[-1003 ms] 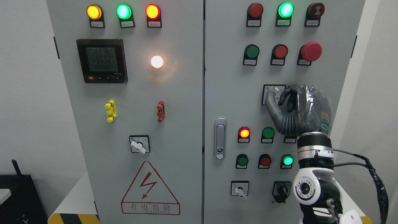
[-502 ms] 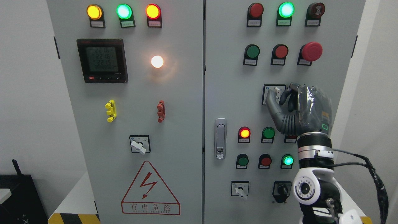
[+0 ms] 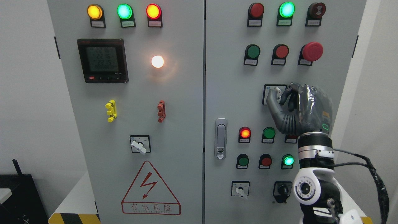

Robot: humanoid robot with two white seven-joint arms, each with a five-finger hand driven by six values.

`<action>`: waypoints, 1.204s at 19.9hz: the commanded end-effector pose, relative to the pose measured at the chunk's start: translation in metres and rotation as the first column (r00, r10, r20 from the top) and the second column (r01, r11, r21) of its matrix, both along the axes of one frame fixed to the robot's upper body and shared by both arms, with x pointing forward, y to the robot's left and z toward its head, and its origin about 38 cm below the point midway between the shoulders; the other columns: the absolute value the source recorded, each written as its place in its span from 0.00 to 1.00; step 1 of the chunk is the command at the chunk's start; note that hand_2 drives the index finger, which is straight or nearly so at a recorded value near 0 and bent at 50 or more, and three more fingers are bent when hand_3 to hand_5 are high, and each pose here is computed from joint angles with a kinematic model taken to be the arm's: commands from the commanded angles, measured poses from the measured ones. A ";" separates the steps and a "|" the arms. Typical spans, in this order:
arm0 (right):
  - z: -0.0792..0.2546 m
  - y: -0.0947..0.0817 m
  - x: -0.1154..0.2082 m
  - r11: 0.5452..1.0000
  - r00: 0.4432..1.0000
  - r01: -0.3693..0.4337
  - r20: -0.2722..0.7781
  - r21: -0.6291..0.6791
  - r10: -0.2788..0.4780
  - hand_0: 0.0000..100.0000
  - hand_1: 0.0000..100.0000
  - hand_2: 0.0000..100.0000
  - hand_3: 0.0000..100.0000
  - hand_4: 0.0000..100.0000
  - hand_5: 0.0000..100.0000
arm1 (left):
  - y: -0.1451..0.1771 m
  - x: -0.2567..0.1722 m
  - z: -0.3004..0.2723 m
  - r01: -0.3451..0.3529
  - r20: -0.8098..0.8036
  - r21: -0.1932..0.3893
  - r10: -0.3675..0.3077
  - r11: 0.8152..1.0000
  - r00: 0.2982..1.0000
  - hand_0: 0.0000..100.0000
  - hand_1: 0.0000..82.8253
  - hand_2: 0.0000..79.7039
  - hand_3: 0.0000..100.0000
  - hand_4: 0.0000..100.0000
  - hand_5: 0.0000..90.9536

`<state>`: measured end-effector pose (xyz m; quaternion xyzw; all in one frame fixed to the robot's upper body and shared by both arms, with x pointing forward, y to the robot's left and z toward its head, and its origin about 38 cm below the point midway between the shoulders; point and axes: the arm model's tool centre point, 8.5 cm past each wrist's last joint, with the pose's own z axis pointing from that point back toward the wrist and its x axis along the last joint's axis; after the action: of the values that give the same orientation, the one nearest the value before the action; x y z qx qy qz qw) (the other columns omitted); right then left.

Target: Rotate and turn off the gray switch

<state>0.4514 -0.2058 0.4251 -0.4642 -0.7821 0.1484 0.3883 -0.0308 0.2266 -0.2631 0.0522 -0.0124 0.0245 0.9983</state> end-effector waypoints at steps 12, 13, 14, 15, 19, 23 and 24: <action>0.004 -0.001 -0.008 1.000 1.000 -0.006 0.030 -0.006 0.006 0.48 0.32 0.75 1.00 0.95 1.00 | 0.000 -0.005 0.000 0.001 -0.014 -0.005 -0.002 1.000 1.000 0.12 0.47 0.00 0.00 0.00 0.00; 0.004 -0.001 -0.008 1.000 1.000 -0.006 0.030 -0.006 0.006 0.48 0.32 0.75 1.00 0.95 1.00 | 0.000 -0.005 0.000 0.001 -0.014 -0.003 -0.002 1.000 1.000 0.12 0.47 0.00 0.00 0.00 0.00; 0.004 -0.001 -0.009 1.000 0.999 -0.006 0.032 -0.006 0.006 0.47 0.32 0.75 1.00 0.95 1.00 | 0.000 -0.005 0.000 0.001 -0.014 -0.003 -0.002 1.000 1.000 0.12 0.47 0.00 0.00 0.00 0.00; 0.005 -0.002 -0.011 1.000 0.999 -0.006 0.037 -0.006 0.006 0.47 0.32 0.75 1.00 0.95 1.00 | 0.000 -0.005 0.000 0.001 -0.014 -0.003 -0.002 1.000 1.000 0.12 0.47 0.00 0.00 0.00 0.00; 0.009 -0.001 -0.015 1.000 0.998 -0.010 0.056 -0.005 0.011 0.44 0.32 0.75 1.00 0.95 1.00 | 0.000 -0.005 0.000 0.001 -0.014 -0.003 -0.002 1.000 1.000 0.12 0.47 0.00 0.00 0.00 0.00; 0.010 -0.001 -0.026 1.000 0.995 -0.021 0.093 -0.022 0.023 0.41 0.32 0.76 1.00 0.95 1.00 | 0.000 -0.005 0.000 0.001 -0.014 -0.005 -0.002 1.000 1.000 0.12 0.47 0.00 0.00 0.00 0.00; 0.010 -0.001 -0.028 0.999 0.994 -0.026 0.102 -0.028 0.029 0.40 0.33 0.76 1.00 0.95 1.00 | 0.000 -0.005 0.000 0.001 -0.014 -0.005 -0.002 1.000 1.000 0.12 0.47 0.00 0.00 0.00 0.00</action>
<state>0.4380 -0.2062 0.4293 -0.4650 -0.7946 0.1458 0.3621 -0.0308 0.2262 -0.2632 0.0503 -0.0124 0.0245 0.9984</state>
